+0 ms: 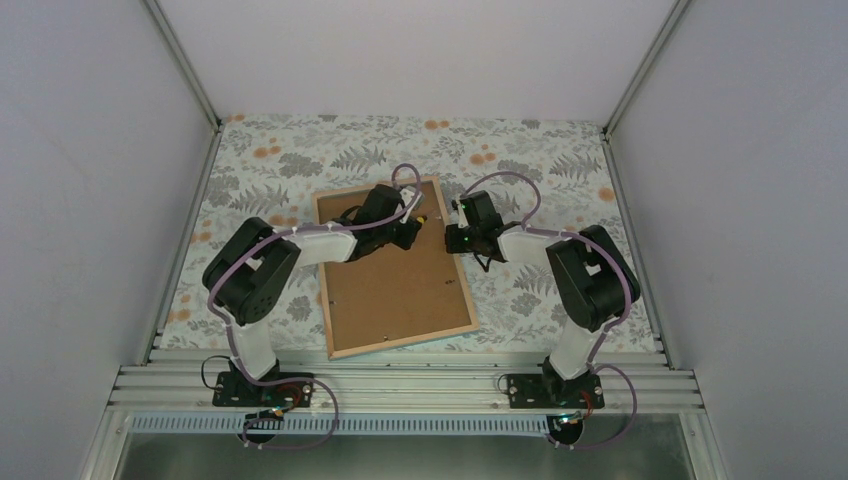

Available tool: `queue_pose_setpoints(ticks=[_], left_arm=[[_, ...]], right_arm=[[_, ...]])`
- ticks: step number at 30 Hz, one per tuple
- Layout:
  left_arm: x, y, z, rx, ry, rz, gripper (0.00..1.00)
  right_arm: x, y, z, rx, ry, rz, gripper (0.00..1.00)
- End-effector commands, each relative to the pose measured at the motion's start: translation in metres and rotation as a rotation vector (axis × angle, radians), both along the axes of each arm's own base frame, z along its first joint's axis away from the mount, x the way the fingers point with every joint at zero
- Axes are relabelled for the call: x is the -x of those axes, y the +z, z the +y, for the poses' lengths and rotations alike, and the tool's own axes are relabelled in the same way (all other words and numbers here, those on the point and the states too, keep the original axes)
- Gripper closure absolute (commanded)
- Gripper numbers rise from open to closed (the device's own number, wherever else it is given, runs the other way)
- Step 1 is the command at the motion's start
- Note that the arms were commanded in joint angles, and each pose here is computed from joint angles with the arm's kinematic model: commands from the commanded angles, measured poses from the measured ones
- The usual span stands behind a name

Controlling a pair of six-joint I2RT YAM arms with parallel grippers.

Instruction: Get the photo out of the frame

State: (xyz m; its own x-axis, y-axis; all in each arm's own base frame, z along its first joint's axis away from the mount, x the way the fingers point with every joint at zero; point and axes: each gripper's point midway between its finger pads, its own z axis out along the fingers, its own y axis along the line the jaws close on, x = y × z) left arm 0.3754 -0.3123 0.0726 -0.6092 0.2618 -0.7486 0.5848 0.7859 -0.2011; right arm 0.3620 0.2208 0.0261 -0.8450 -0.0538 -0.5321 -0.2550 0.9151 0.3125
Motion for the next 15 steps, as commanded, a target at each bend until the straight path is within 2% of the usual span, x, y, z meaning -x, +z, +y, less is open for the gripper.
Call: queue_pose_setpoints(ticks=[1, 15], left_arm=[[-0.009, 0.006, -0.007, 0.001, -0.035, -0.021, 0.97], [-0.011, -0.005, -0.009, -0.020, -0.042, 0.022, 0.98]], right_arm=[[0.005, -0.014, -0.002, 0.022, 0.026, 0.017, 0.96], [0.006, -0.012, 0.000, 0.009, 0.036, 0.015, 0.96]])
